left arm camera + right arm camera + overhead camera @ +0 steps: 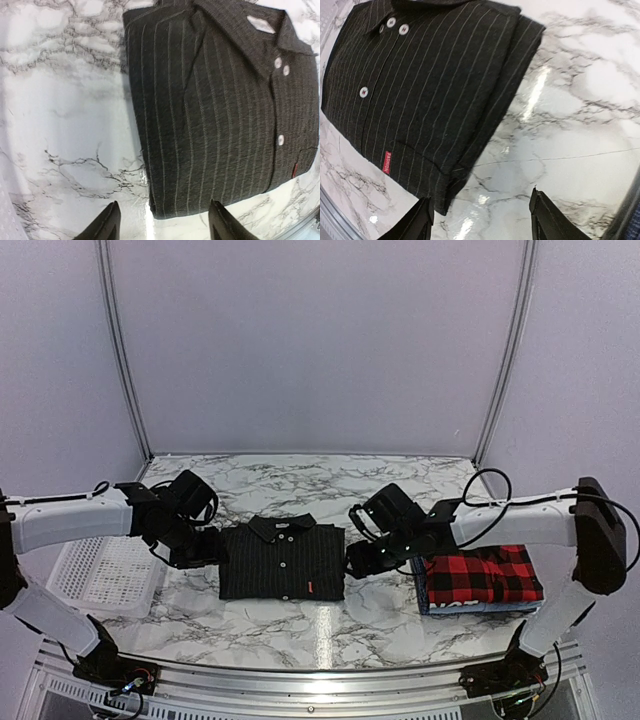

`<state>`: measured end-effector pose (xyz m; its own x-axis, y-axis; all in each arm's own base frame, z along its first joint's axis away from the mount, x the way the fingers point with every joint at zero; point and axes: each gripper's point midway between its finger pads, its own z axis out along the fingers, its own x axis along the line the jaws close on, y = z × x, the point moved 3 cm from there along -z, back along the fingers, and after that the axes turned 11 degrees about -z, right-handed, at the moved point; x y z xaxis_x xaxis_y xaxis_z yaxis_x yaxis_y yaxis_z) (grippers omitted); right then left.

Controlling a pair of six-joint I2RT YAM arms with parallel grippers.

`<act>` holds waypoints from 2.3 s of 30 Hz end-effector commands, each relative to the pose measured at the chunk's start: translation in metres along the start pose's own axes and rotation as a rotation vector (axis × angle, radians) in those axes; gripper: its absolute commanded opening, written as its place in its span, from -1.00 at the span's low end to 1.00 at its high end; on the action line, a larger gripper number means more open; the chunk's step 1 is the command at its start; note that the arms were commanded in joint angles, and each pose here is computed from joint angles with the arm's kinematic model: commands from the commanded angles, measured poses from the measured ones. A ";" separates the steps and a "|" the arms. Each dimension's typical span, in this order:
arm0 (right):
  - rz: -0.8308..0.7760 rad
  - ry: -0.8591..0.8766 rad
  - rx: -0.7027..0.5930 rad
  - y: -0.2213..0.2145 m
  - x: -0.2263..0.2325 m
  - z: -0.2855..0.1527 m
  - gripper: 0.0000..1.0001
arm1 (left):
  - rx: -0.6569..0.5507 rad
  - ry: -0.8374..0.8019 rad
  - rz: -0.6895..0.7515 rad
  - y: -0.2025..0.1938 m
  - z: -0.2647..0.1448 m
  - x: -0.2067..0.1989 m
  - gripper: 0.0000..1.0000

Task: Fold and stack the long sleeve shirts
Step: Move the square-folded shirt to the center of the board.

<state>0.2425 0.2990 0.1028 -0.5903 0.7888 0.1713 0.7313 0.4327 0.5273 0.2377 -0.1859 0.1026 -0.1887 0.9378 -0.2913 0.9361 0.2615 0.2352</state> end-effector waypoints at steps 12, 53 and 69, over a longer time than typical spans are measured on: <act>0.141 -0.395 -0.117 0.010 -0.082 -0.114 0.77 | -0.064 -0.150 0.208 -0.004 -0.017 -0.108 0.49; 0.568 -0.141 0.208 -0.164 -0.072 -0.124 0.97 | -0.033 -0.238 0.244 -0.015 -0.001 -0.128 0.54; 0.453 -0.369 0.126 -0.143 -0.113 -0.070 0.96 | -0.040 -0.238 0.246 -0.013 -0.003 -0.127 0.54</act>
<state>0.1486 0.1095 0.0607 -0.0636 0.9962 0.0592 0.9714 0.0482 0.2323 0.2502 -0.3086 0.1424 0.1089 0.8961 -0.4302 0.9321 0.0584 0.3576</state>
